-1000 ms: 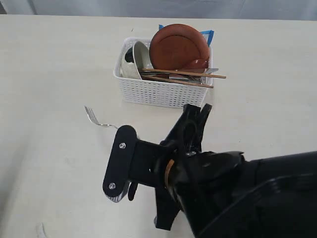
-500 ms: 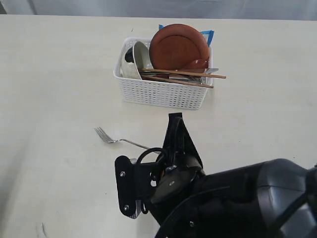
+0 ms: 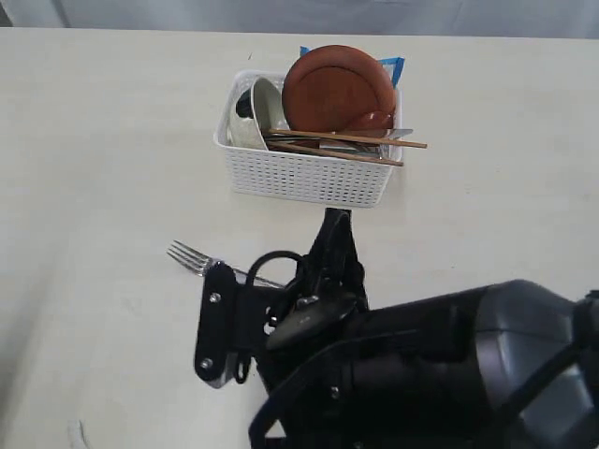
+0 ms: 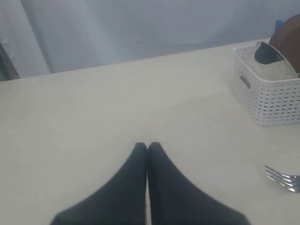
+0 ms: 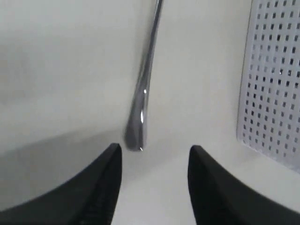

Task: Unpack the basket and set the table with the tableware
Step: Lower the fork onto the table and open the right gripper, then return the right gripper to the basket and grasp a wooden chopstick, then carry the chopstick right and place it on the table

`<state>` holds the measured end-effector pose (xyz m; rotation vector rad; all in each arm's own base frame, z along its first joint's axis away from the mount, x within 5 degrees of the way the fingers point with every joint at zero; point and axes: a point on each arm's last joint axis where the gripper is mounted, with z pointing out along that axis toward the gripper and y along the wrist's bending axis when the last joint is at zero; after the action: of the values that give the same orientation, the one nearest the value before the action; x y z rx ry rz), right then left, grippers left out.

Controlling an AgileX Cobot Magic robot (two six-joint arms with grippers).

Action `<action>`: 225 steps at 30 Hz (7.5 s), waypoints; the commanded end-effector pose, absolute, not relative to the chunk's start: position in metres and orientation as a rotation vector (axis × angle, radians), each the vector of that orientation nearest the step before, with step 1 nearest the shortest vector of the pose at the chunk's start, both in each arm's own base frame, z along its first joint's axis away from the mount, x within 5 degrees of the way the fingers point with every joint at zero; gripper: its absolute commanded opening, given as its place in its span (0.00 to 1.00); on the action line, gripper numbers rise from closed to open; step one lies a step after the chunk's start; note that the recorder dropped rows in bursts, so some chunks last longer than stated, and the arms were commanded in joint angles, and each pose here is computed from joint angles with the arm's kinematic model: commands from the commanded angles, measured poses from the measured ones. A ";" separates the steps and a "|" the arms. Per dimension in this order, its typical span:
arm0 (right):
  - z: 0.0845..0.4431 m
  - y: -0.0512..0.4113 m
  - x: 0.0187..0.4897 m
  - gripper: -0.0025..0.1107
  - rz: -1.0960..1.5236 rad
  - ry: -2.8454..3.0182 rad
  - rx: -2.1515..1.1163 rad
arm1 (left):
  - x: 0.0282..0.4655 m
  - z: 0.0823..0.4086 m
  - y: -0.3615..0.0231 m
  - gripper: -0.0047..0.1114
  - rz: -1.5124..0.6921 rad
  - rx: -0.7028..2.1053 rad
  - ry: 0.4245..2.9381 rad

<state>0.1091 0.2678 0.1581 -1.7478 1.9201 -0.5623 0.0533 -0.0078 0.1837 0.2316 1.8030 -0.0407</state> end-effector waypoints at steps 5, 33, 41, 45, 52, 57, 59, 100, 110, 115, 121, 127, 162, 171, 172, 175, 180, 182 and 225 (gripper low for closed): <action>0.220 0.316 0.151 0.32 0.301 2.361 -1.425 | 0.053 0.184 -0.008 0.04 -0.041 0.228 1.798; 0.120 0.326 0.228 0.27 0.134 2.458 -1.621 | 0.053 0.184 -0.008 0.04 -0.041 0.228 1.798; 0.122 0.326 0.228 0.02 0.151 2.529 -1.511 | 0.053 0.184 -0.008 0.04 -0.041 0.228 1.798; 0.126 0.326 0.228 0.02 0.183 2.652 -1.279 | 0.053 0.184 -0.008 0.04 -0.041 0.228 1.798; 0.134 0.330 0.233 0.02 0.249 2.826 -0.812 | 0.053 0.184 -0.008 0.04 -0.041 0.228 1.798; 0.135 0.331 0.238 0.02 0.310 2.880 -0.502 | 0.053 0.184 -0.008 0.04 -0.041 0.228 1.798; 0.134 0.331 0.239 0.02 0.321 2.899 -0.408 | 0.053 0.184 -0.008 0.04 -0.041 0.228 1.798; 0.246 0.330 0.273 0.43 -0.002 2.824 -0.760 | 0.053 0.184 -0.008 0.04 -0.041 0.228 1.798; 0.274 0.285 0.314 0.43 -0.085 2.721 -0.747 | 0.053 0.184 -0.008 0.04 -0.041 0.228 1.798; 0.281 0.271 0.324 0.43 -0.116 2.683 -0.837 | 0.053 0.184 -0.008 0.04 -0.041 0.228 1.798; 0.281 0.251 0.330 0.43 -0.238 2.654 -0.875 | 0.053 0.184 -0.008 0.04 -0.041 0.228 1.798; 0.254 0.221 0.338 0.43 -0.290 2.789 -0.752 | 0.053 0.184 -0.008 0.04 -0.041 0.228 1.798; 0.244 0.227 0.357 0.43 -0.416 2.625 -1.230 | 0.053 0.184 -0.008 0.04 -0.041 0.228 1.798; 0.258 0.250 0.335 0.43 0.017 2.664 -1.265 | 0.053 0.184 -0.008 0.04 -0.041 0.228 1.798; 0.255 0.249 0.335 0.43 0.005 2.673 -1.269 | 0.053 0.184 -0.008 0.04 -0.041 0.228 1.798; 0.235 0.239 0.330 0.43 -0.084 2.739 -1.282 | 0.053 0.184 -0.008 0.04 -0.041 0.228 1.798; 0.216 0.226 0.327 0.43 -0.244 2.781 -1.297 | 0.053 0.184 -0.008 0.04 -0.041 0.228 1.798; 0.216 0.226 0.327 0.43 -0.251 2.781 -1.291 | 0.053 0.184 -0.008 0.04 -0.041 0.228 1.798; 0.277 0.211 0.316 0.02 -0.272 2.624 -1.244 | 0.053 0.184 -0.008 0.04 -0.041 0.228 1.798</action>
<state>0.3203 0.2150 0.2606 -1.2795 2.6507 -0.3152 0.0533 -0.0078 0.1837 0.2316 1.8030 -0.0407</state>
